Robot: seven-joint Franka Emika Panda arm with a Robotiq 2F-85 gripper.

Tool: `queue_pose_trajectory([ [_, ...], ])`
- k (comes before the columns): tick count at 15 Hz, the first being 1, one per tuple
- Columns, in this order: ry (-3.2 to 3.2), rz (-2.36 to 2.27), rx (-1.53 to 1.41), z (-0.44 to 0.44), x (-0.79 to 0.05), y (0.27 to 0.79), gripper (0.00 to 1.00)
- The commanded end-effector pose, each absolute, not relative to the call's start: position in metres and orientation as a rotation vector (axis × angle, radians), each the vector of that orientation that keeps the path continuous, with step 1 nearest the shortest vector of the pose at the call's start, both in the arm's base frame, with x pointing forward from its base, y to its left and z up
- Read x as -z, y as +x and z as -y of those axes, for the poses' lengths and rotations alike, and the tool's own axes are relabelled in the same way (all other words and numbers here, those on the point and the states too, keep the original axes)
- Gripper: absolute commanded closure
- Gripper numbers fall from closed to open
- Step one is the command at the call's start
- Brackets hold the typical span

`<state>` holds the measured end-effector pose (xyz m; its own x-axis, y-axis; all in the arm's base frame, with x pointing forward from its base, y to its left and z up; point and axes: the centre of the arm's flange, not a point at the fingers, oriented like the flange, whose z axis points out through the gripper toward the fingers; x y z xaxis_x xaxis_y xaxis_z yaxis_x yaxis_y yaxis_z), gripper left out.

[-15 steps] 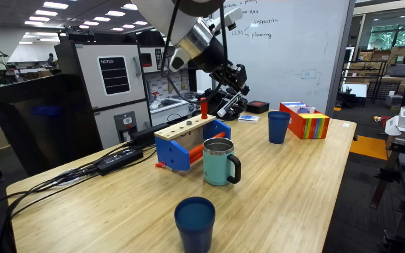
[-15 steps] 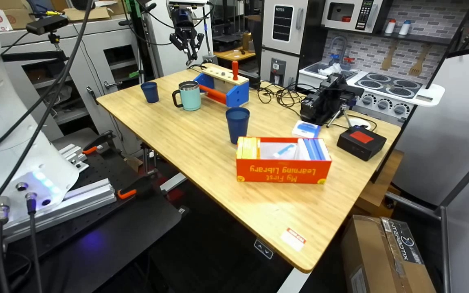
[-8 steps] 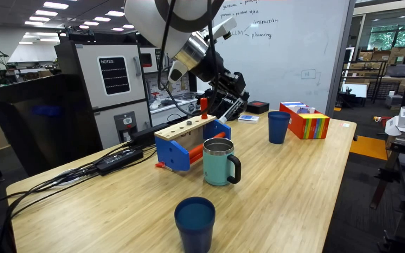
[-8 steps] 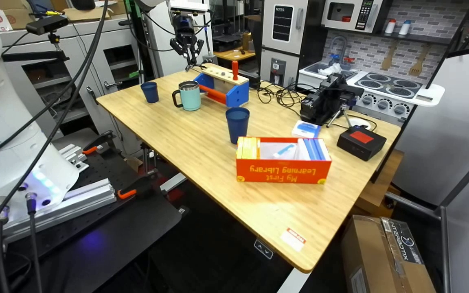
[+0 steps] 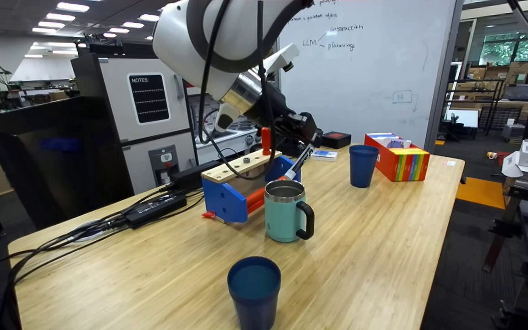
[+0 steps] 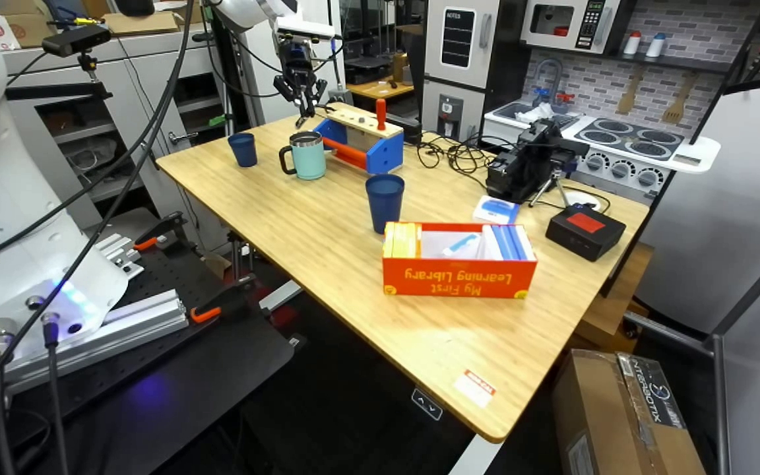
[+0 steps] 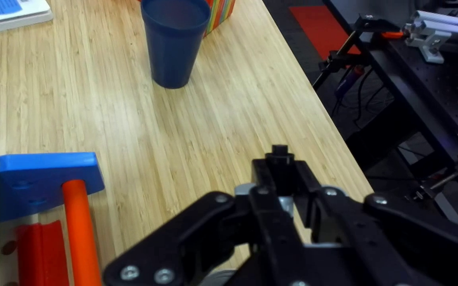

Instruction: Pick the marker on the table and put it inside the light blue cup

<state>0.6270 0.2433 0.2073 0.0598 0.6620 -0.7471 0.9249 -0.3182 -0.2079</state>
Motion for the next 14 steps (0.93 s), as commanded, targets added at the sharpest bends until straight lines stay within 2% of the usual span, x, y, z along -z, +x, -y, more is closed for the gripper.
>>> queue_pose_trajectory([
  [1,2.001,-1.595,1.172,-0.254,-0.204,0.642,0.95],
  [6,1.992,-1.568,1.219,-0.261,-0.195,0.646,0.95],
  [7,1.994,-1.568,1.227,-0.262,-0.194,0.646,0.56],
  [9,1.995,-1.555,1.241,-0.261,-0.191,0.647,0.49],
  [14,2.002,-1.533,1.262,-0.261,-0.190,0.648,0.16],
])
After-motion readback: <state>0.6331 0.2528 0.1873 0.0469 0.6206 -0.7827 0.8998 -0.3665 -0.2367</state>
